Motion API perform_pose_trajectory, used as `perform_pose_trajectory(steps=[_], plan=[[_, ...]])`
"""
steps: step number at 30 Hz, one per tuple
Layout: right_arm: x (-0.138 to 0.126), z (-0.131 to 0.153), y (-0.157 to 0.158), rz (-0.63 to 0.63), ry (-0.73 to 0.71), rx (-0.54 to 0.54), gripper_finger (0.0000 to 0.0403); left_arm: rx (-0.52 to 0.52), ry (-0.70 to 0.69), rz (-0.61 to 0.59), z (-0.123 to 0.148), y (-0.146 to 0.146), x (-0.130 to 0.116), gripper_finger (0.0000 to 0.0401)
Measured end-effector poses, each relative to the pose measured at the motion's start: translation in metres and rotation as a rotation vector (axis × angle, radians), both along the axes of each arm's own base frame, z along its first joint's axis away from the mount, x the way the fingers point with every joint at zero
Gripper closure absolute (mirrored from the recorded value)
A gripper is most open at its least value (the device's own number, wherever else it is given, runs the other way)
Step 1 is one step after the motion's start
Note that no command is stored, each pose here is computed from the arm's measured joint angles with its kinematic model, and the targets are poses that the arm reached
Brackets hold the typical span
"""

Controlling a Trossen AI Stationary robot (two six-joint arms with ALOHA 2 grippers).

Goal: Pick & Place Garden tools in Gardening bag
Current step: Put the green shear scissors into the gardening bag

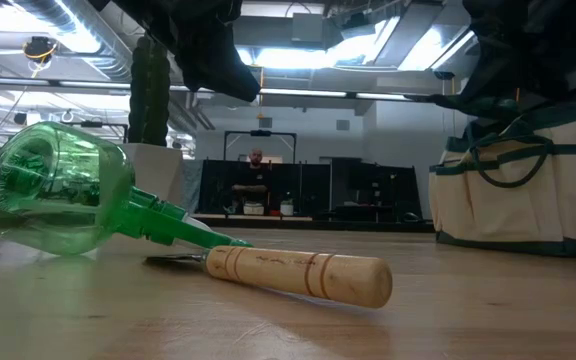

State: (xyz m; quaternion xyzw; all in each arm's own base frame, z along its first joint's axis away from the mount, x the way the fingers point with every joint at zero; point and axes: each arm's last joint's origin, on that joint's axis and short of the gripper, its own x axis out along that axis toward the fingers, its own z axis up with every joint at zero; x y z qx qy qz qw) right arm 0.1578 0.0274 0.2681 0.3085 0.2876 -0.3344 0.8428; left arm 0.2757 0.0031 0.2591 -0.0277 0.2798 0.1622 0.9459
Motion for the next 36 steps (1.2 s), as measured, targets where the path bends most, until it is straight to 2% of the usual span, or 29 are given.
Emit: perform_pose_trajectory(steps=[17,26,36], plan=[[0.000,0.000,0.001,0.025,0.010,0.026,0.0372,0.000,0.000,0.000,0.000,0.000,0.000,0.0244],[0.000,0.002,0.009,0.036,-0.033,-0.018,0.0372,0.000,0.000,0.000,0.000,0.000,0.000,0.0244],[-0.006,-0.019,0.016,0.004,-0.025,-0.020,0.0372,0.000,0.000,0.000,0.000,0.000,0.000,0.0244]])
